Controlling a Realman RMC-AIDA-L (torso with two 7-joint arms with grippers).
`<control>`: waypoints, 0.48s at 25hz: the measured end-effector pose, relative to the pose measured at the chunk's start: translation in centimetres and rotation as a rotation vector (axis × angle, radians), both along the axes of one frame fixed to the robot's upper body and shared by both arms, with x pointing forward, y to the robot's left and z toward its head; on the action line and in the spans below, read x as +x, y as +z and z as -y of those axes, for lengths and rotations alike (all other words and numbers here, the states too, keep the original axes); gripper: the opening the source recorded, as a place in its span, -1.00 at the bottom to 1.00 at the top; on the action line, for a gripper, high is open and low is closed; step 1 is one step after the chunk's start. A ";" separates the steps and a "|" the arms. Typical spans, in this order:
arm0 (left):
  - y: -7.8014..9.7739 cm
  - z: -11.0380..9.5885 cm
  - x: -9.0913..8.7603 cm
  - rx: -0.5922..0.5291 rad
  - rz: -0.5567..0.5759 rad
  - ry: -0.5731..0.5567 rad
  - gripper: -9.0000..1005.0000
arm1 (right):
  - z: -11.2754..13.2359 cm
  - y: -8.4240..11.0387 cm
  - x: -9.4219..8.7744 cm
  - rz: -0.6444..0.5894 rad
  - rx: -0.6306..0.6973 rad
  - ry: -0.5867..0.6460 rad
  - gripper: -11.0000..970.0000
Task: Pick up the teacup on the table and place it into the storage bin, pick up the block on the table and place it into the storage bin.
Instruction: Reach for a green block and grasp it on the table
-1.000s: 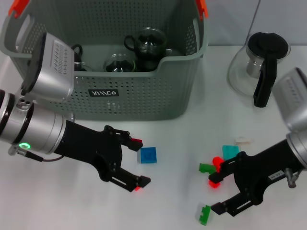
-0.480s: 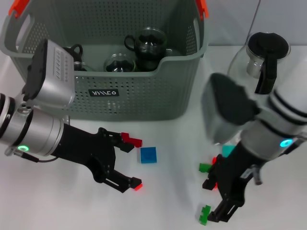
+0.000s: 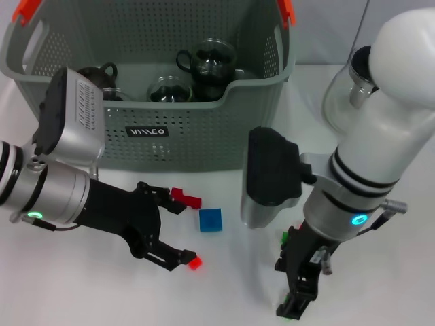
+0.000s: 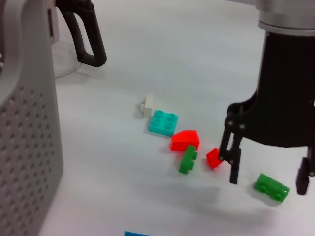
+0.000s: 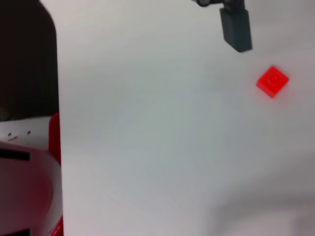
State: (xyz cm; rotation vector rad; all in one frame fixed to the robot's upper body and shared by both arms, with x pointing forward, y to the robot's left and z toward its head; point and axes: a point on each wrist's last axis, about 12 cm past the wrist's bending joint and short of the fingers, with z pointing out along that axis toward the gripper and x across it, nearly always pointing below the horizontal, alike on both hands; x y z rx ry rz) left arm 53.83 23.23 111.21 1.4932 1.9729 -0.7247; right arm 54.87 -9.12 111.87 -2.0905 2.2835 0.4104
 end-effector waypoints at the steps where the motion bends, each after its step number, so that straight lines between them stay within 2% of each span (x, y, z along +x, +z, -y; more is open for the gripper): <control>1: 0.0 -0.1 0.0 0.000 0.007 0.000 0.84 | -0.2 0.0 -0.1 0.000 0.000 -0.009 0.66; 12: 0.2 -0.6 0.3 -0.003 0.048 -0.010 0.83 | -0.8 -0.4 -0.9 -0.009 -0.040 -0.085 0.66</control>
